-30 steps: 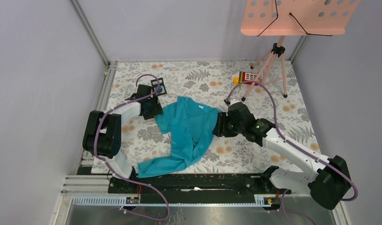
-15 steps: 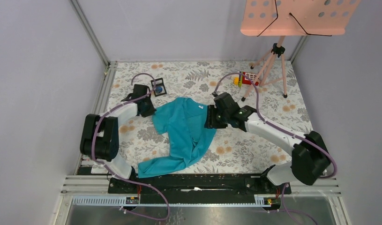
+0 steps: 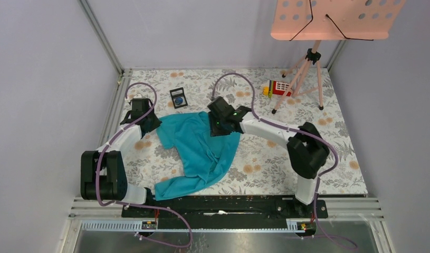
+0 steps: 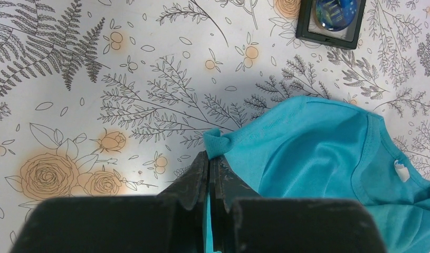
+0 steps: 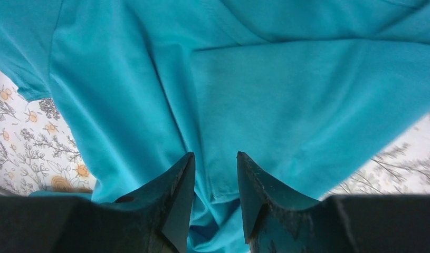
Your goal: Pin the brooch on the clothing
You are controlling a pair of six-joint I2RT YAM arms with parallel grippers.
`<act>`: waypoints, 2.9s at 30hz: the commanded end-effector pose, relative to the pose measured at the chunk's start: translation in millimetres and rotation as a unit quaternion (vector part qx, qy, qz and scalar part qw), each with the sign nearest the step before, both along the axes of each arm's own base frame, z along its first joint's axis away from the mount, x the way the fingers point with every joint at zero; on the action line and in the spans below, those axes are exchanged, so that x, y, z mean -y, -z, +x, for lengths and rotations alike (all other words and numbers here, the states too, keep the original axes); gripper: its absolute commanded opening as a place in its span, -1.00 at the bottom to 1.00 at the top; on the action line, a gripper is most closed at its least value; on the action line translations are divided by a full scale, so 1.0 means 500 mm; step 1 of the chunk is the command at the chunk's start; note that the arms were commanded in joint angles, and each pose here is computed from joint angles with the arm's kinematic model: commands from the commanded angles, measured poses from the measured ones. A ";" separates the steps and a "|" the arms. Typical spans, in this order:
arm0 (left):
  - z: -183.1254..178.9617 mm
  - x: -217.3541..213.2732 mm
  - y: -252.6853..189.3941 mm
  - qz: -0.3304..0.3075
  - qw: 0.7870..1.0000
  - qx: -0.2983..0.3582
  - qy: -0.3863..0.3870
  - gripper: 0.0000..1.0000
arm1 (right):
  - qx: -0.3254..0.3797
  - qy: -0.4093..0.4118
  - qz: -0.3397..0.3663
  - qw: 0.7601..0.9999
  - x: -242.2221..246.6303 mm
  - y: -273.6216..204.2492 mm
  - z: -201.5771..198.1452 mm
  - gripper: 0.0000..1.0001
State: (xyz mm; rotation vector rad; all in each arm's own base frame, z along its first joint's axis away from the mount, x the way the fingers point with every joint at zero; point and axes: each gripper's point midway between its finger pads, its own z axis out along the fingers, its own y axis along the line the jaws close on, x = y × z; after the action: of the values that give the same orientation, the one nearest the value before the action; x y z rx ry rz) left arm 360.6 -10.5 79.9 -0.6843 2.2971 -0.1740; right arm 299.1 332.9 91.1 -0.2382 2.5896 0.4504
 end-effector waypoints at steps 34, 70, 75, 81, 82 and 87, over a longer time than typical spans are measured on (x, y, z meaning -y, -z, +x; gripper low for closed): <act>0.029 0.020 -0.033 -0.023 0.999 0.045 0.020 -1.00 | 0.015 -0.019 -0.155 0.988 -0.116 0.141 0.094 -0.09; 0.021 -0.018 -0.081 -0.005 0.998 0.064 -0.011 -1.00 | 0.108 0.008 -0.122 0.987 0.003 -0.113 0.101 -1.00; 0.010 -0.053 -0.176 0.024 0.992 0.110 -0.050 -1.00 | 0.165 0.051 -0.162 0.972 0.170 -0.204 0.074 -1.00; -0.033 -0.083 -0.315 0.063 0.982 0.165 -0.072 -1.00 | 0.264 0.132 -0.241 0.925 0.399 -0.327 0.025 -1.00; -0.044 -0.087 -0.337 0.069 0.980 0.172 -0.074 -1.00 | 0.280 0.148 -0.250 0.915 0.431 -0.355 0.016 -1.00; -0.115 -0.113 -0.495 0.108 0.962 0.235 -0.091 -1.00 | 0.366 0.209 -0.211 0.882 0.537 -0.533 -0.051 -1.00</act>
State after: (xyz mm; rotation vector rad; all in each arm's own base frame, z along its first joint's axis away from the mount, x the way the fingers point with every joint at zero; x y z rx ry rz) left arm 330.5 24.6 255.5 -0.6700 1.9141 -0.0941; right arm 295.0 120.9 283.3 -0.1060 2.0636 -0.2237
